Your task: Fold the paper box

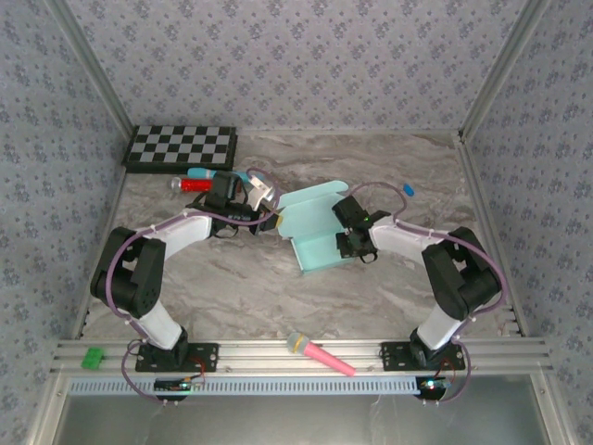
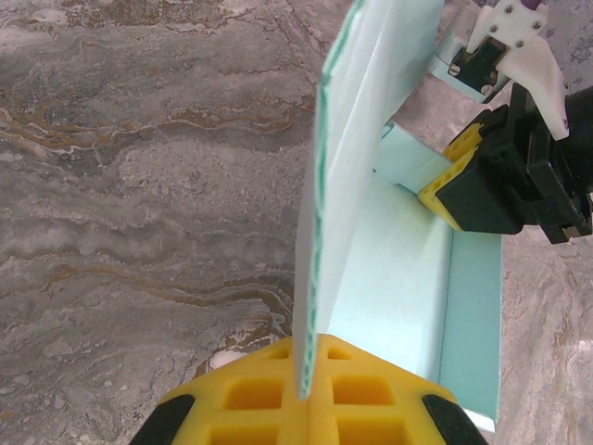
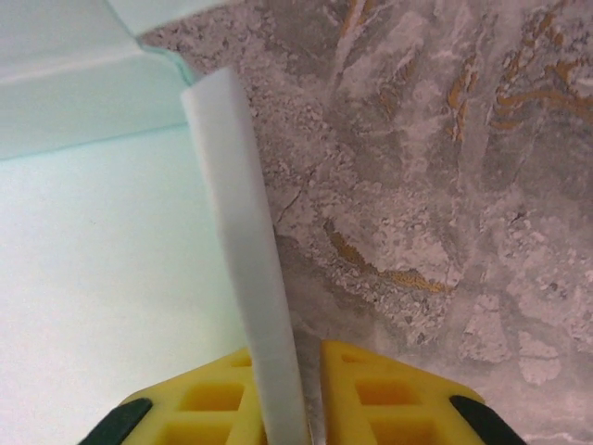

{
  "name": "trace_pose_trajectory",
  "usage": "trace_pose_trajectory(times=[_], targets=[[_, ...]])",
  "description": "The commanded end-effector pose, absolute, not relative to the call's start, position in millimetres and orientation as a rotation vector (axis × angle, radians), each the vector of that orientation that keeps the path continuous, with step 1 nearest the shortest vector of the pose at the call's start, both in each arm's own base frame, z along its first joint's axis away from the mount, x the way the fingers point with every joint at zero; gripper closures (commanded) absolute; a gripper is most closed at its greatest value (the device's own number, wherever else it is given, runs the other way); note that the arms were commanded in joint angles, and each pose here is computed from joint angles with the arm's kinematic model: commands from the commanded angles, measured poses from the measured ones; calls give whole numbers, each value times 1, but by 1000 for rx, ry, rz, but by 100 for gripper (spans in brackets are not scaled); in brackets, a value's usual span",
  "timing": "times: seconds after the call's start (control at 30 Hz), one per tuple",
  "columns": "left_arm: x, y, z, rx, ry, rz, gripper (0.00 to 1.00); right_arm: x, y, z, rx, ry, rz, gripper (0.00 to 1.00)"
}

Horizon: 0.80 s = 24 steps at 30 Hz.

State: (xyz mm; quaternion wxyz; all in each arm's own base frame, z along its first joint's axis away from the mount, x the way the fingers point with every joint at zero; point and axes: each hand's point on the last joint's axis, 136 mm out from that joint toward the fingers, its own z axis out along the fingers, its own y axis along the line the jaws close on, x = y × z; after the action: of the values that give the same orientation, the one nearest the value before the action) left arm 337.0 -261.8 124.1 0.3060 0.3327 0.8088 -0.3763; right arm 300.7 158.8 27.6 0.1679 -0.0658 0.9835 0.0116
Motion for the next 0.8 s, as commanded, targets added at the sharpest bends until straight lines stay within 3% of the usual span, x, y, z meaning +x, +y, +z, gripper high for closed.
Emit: trace_pose_trajectory(times=[0.0, 0.47, 0.77], targets=[[351, -255, 134, 855, 2119, -956, 100, 283, 121, 16, -171, 2881, -228, 84], [351, -256, 132, 861, 2123, -961, 100, 274, 95, 7, -118, 2897, -537, 87], [351, -256, 133, 871, 2116, -963, 100, 279, 115, 12, -104, 2893, -327, 81]])
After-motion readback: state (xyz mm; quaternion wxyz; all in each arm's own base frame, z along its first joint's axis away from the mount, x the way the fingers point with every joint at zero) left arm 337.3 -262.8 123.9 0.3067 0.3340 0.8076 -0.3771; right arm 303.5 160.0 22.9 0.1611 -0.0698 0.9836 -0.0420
